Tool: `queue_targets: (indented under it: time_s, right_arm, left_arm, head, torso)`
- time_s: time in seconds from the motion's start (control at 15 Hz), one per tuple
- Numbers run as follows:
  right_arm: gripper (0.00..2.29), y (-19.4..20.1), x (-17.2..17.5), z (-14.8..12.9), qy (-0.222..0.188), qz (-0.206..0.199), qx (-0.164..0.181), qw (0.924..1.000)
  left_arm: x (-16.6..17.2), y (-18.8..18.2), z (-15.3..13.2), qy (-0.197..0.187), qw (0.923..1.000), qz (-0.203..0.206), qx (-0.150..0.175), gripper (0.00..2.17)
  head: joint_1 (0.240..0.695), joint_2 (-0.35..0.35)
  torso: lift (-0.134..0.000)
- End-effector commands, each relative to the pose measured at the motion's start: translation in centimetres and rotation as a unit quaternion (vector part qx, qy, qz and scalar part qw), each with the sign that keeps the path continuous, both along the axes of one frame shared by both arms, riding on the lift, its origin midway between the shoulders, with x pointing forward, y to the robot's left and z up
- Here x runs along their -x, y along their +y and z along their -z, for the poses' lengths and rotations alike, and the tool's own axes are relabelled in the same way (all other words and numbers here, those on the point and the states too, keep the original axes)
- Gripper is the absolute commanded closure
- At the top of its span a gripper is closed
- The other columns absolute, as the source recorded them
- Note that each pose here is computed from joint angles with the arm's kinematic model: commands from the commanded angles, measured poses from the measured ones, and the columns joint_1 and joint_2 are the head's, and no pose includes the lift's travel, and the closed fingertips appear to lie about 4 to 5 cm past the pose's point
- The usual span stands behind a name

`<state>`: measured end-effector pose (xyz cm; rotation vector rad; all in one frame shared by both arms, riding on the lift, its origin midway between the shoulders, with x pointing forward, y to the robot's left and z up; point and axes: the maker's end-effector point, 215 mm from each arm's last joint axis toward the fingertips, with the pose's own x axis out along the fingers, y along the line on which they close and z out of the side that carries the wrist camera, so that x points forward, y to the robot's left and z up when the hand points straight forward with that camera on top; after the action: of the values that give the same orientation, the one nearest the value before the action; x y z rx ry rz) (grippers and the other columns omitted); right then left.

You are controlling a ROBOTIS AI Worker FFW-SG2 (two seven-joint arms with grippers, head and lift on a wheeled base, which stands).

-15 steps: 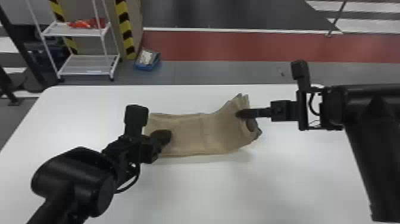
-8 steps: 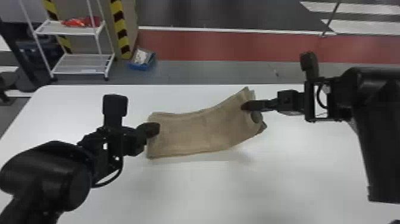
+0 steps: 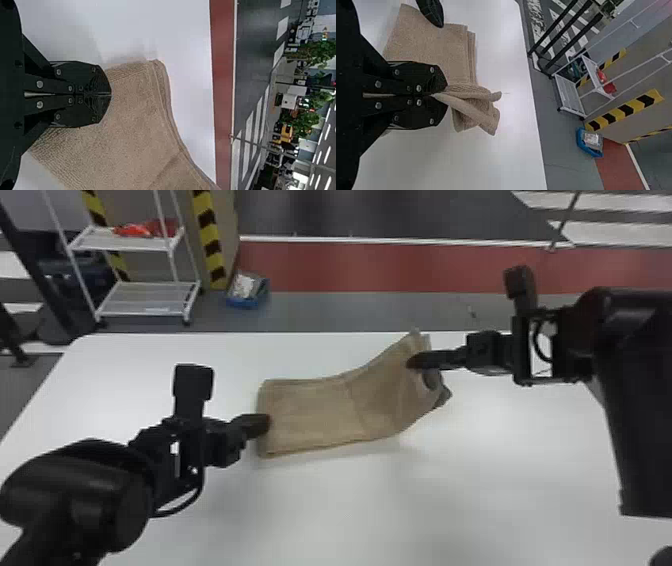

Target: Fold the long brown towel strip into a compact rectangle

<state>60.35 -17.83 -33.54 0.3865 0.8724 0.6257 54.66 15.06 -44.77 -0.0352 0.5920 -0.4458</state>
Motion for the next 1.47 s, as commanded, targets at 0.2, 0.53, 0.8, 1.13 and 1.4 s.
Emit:
queue_targets:
  time_s: [0.2,0.53,0.8,1.13,1.4]
  right_arm:
    - [1.38,5.3,0.0,-0.7,0.014,-0.03,0.003,0.9995]
    - [1.38,10.9,0.6,1.0,0.028,-0.069,0.013,0.9971]
    - [1.38,13.8,0.7,2.7,0.021,-0.089,0.016,0.9957]
    - [1.3,14.7,0.7,4.3,0.016,-0.095,0.034,0.9948]
    - [0.15,15.6,0.5,4.8,0.001,-0.1,0.026,0.9946]
  left_arm:
    - [0.8,-2.3,1.6,0.016,0.9998,0.014,0.004,2.06]
    - [1.3,-4.3,1.9,0.019,0.9995,0.024,0.01,2.06]
    - [1.5,-4.8,2.1,0.021,0.9994,0.027,0.01,2.06]
    - [1.3,-4.6,2.0,0.019,0.9995,0.025,0.01,2.06]
    - [1.4,-4.6,2.1,0.02,0.9994,0.025,0.011,2.06]
  head:
    - [0.695,-0.015]
    - [0.695,0.013]
    - [0.695,0.044]
    - [0.695,0.066]
    - [0.695,0.074]
  torso:
    - [-0.128]
    - [-0.128]
    - [-0.128]
    - [-0.128]
    - [-0.128]
